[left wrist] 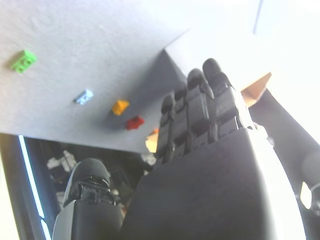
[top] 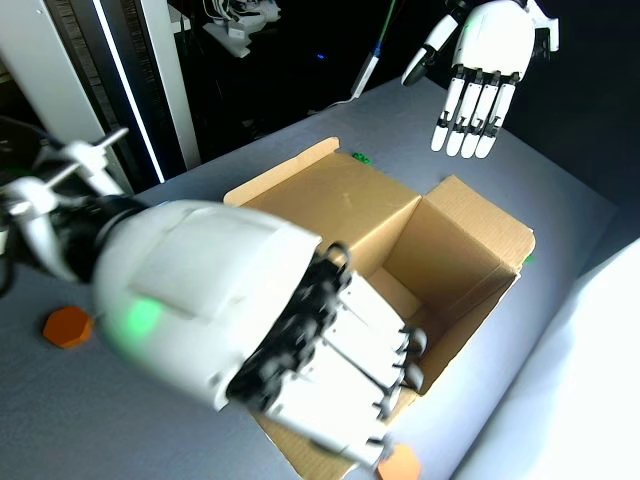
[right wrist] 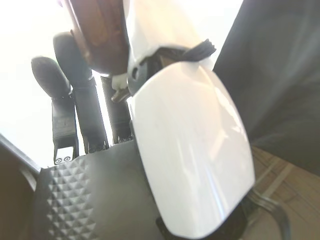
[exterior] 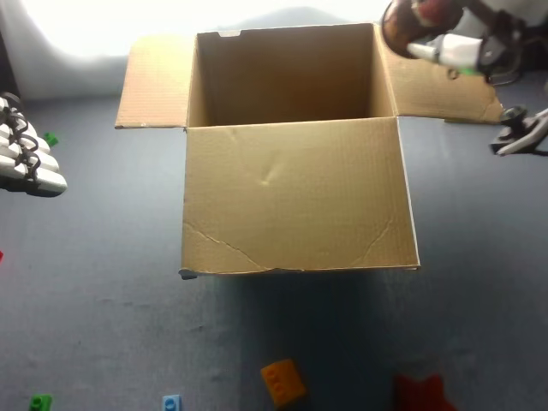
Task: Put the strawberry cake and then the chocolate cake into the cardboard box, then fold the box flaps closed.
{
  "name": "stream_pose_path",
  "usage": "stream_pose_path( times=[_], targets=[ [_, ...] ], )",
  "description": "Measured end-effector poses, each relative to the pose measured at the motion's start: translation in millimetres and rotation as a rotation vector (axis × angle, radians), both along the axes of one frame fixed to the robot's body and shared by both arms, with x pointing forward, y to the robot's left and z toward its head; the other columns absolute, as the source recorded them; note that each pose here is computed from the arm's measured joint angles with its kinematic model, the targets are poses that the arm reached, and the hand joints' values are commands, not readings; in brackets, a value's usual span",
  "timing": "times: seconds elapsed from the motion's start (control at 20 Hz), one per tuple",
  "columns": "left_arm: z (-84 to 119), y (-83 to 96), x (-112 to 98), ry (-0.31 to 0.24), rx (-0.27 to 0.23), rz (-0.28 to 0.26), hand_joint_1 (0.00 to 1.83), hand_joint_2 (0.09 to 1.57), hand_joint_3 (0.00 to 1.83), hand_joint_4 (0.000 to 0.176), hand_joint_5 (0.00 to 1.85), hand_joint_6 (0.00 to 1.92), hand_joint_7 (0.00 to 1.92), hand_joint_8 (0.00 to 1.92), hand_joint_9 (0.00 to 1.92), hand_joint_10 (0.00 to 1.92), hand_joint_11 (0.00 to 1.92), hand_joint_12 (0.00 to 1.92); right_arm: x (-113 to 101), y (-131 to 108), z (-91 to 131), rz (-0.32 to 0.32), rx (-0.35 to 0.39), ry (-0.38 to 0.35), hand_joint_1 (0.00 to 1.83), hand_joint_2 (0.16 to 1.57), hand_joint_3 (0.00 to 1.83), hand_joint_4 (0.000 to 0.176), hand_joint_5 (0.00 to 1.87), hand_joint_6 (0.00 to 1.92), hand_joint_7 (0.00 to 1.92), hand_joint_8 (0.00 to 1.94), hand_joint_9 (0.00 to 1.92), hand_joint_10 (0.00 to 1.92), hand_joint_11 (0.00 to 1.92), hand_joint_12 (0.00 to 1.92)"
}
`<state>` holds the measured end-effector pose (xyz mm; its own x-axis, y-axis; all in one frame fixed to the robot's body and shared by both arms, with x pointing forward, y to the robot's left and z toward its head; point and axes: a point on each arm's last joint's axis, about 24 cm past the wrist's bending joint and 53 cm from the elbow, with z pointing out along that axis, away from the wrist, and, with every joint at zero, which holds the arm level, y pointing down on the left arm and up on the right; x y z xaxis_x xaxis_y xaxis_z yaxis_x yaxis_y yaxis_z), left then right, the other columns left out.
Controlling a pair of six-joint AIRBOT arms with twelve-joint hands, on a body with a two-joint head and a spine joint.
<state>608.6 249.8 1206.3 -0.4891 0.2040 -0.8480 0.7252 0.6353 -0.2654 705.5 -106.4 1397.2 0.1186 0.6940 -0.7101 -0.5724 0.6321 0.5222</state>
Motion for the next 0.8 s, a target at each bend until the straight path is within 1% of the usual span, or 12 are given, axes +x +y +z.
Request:
stream_pose_path(
  times=[0.05,0.15,0.2,0.25,0.35,0.45,0.5,0.6,0.7,0.75,0.8],
  targets=[
    [-0.8,-2.6,1.4,-0.002,0.007,-0.005,0.00,1.17,0.00,0.000,0.15,0.00,0.19,0.00,0.15,0.00,0.00,0.54,-1.3,7.4,0.0,0.014,0.001,-0.002,1.34,1.17,0.00,0.000,0.91,0.98,0.86,1.18,0.75,1.51,0.45,1.82],
    [0.8,-6.2,2.8,-0.003,-0.001,-0.010,0.00,1.18,0.00,0.000,0.14,0.00,0.17,0.00,0.14,0.00,0.00,0.55,-6.2,21.0,0.4,0.046,-0.003,-0.016,1.35,1.16,0.00,0.000,0.96,0.89,0.88,1.18,0.74,1.52,0.42,1.84],
    [0.0,-10.2,6.2,-0.003,0.002,-0.017,0.00,1.17,0.00,0.000,0.16,0.00,0.21,0.01,0.18,0.01,0.00,0.62,-11.5,28.3,2.3,0.057,-0.015,-0.052,1.35,1.17,0.00,0.000,0.92,0.93,0.89,1.18,0.75,1.51,0.46,1.83],
    [-3.8,-11.7,9.0,0.007,0.010,-0.020,0.00,1.17,0.00,0.000,0.16,0.01,0.21,0.01,0.18,0.01,0.00,0.63,-14.4,34.6,4.4,0.067,-0.013,-0.065,1.35,1.16,0.00,0.000,0.95,0.90,0.91,1.16,0.76,1.49,0.48,1.82],
    [-10.6,-14.2,14.2,0.020,0.028,-0.025,0.00,1.17,0.00,0.000,0.16,0.00,0.21,0.00,0.17,0.00,0.00,0.61,-16.5,43.2,6.2,0.082,-0.001,-0.073,1.35,1.16,0.00,0.000,0.95,0.90,0.88,1.17,0.78,1.47,0.51,1.78],
    [-18.0,-14.6,22.2,0.033,0.044,-0.022,0.00,1.17,0.00,0.000,0.17,0.00,0.21,0.00,0.17,0.00,0.00,0.64,-15.1,57.7,-0.3,0.101,-0.001,-0.062,1.34,1.17,0.00,0.000,0.92,0.95,0.84,1.21,0.75,1.53,0.46,1.78],
    [-19.0,-15.7,24.0,0.036,0.043,-0.021,0.00,1.17,0.00,0.000,0.17,0.00,0.21,0.00,0.17,0.00,0.00,0.64,-14.6,59.2,-3.2,0.103,-0.004,-0.058,1.34,1.17,0.00,0.000,0.92,0.95,0.84,1.21,0.75,1.53,0.46,1.78],
    [-22.2,-17.0,30.7,0.036,0.053,-0.017,0.00,1.17,0.00,0.000,0.16,0.00,0.20,0.00,0.16,0.00,0.00,0.62,-13.3,71.2,-13.5,0.123,-0.024,-0.038,1.34,1.18,0.00,0.000,0.90,0.99,0.84,1.20,0.76,1.53,0.48,1.77],
    [-21.1,-22.7,33.6,0.035,0.038,-0.022,0.00,1.16,0.00,0.000,0.17,0.00,0.21,0.00,0.17,0.00,0.00,0.63,-11.8,76.1,-19.1,0.131,-0.033,-0.033,1.34,1.18,0.00,0.000,0.91,0.97,0.84,1.19,0.76,1.54,0.47,1.80],
    [-18.8,-26.2,34.4,0.028,0.029,-0.028,0.00,1.17,0.00,0.000,0.17,0.00,0.21,0.00,0.18,0.00,0.00,0.62,-10.3,75.9,-20.0,0.134,-0.026,-0.031,1.22,1.17,0.00,0.000,0.90,1.02,0.84,1.29,0.69,1.37,0.45,1.80],
    [-18.5,-27.9,35.4,0.023,0.030,-0.030,0.00,1.16,0.00,0.000,0.17,0.00,0.22,0.00,0.18,0.01,0.00,0.62,-8.2,74.9,-20.7,0.131,-0.023,-0.030,1.20,1.18,0.00,0.000,0.88,1.06,0.85,1.31,0.67,1.31,0.44,1.81]
  ],
)
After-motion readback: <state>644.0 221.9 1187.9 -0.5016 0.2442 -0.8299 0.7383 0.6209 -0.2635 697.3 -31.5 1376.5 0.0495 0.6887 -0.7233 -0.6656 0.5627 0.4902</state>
